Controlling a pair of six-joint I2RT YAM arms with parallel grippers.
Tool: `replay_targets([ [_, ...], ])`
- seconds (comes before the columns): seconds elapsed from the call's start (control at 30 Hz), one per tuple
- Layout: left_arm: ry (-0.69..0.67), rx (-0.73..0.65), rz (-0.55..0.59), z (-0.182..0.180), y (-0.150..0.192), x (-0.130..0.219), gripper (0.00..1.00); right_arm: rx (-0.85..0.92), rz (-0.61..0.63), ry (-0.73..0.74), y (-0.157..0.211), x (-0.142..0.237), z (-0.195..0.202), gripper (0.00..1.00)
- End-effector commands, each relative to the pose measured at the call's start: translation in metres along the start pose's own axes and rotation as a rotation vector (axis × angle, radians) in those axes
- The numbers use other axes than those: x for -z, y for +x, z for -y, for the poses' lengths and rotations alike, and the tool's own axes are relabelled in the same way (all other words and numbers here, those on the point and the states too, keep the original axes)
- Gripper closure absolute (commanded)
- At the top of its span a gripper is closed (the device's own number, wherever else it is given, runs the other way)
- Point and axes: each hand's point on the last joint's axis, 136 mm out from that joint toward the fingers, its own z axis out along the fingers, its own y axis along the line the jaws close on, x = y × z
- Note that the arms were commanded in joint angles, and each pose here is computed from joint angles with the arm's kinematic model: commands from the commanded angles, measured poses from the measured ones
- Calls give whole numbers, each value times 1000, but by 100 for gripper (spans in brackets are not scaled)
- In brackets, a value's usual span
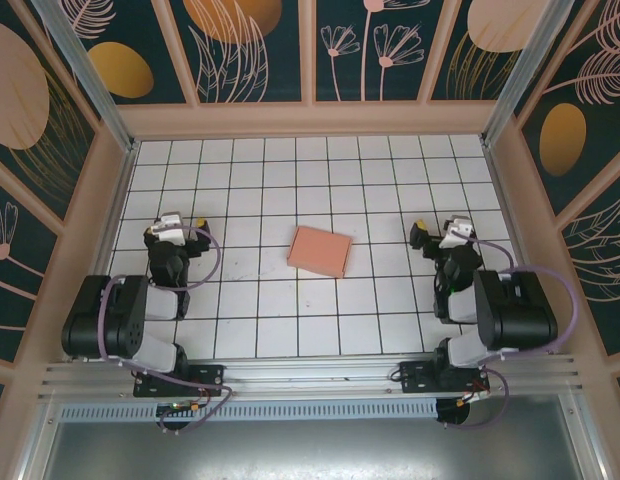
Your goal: Fold the paper box
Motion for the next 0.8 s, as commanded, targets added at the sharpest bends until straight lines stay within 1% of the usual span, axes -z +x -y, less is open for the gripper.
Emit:
replay_targets([
  [0.0,67,30,97,10,-28,-4,1,10,58,-47,-19,-9,-8,1],
  [0.03,56,30,84,9,-26,-6,1,13,69,-49,-21,-11,-8,1],
  [0.07,17,42,87,2,-27,-7,1,10,45,-37,-17,-13,-6,1],
  [0.13,-5,49,89,-2,-27,-6,1,-6,29,-14,-17,-18,-1,1],
  [0.77,9,44,86,1,-27,-6,1,-11,36,-14,-17,-17,0,1],
])
